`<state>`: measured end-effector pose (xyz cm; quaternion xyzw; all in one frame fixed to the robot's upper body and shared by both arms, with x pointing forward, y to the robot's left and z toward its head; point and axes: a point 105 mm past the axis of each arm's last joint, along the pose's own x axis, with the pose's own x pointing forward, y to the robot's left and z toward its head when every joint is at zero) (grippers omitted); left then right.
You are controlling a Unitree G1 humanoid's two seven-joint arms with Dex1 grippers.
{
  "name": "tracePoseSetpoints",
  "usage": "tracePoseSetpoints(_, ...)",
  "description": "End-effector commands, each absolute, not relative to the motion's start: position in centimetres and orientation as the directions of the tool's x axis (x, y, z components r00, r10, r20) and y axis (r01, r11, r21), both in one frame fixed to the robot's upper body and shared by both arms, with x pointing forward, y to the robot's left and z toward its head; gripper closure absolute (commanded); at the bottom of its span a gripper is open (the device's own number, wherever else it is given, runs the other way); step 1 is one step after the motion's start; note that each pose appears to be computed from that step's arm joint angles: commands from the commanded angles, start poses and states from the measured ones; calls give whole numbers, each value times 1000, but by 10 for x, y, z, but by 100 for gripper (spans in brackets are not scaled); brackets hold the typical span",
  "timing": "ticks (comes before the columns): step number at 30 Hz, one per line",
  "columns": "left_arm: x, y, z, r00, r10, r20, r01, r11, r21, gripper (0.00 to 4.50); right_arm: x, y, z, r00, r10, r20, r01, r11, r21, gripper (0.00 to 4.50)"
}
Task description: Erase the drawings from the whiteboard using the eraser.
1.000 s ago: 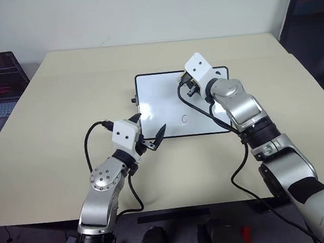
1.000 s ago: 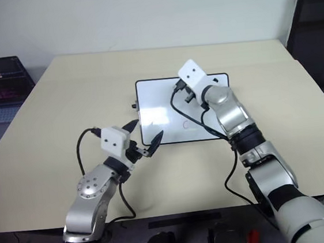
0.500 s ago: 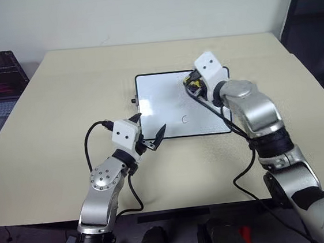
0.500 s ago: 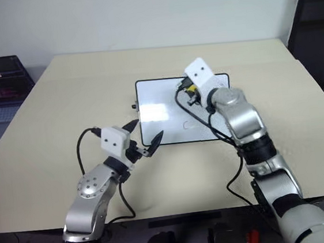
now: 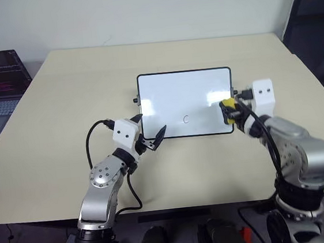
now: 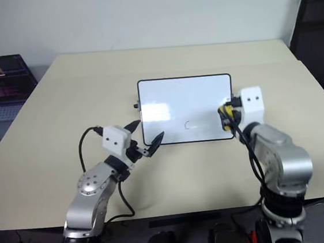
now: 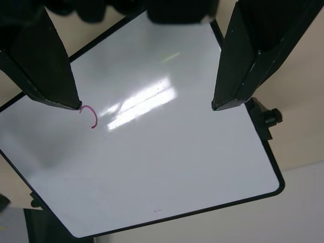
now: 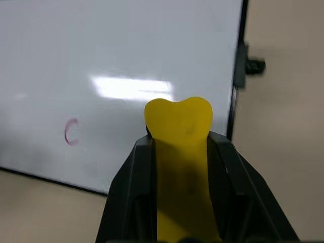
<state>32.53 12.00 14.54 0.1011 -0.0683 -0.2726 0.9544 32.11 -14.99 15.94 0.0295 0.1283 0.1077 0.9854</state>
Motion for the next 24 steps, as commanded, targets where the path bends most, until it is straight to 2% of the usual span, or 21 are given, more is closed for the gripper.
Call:
tracePoseSetpoints(1, 324, 115, 158, 819, -560, 126, 522, 818, 243, 0, 314, -147, 173, 962, 222, -160, -213, 974, 72, 343)
tracePoseSetpoints(24, 320, 114, 155, 823, -556, 120, 520, 820, 238, 0, 325, -148, 179, 965, 221, -144, -215, 975, 55, 343)
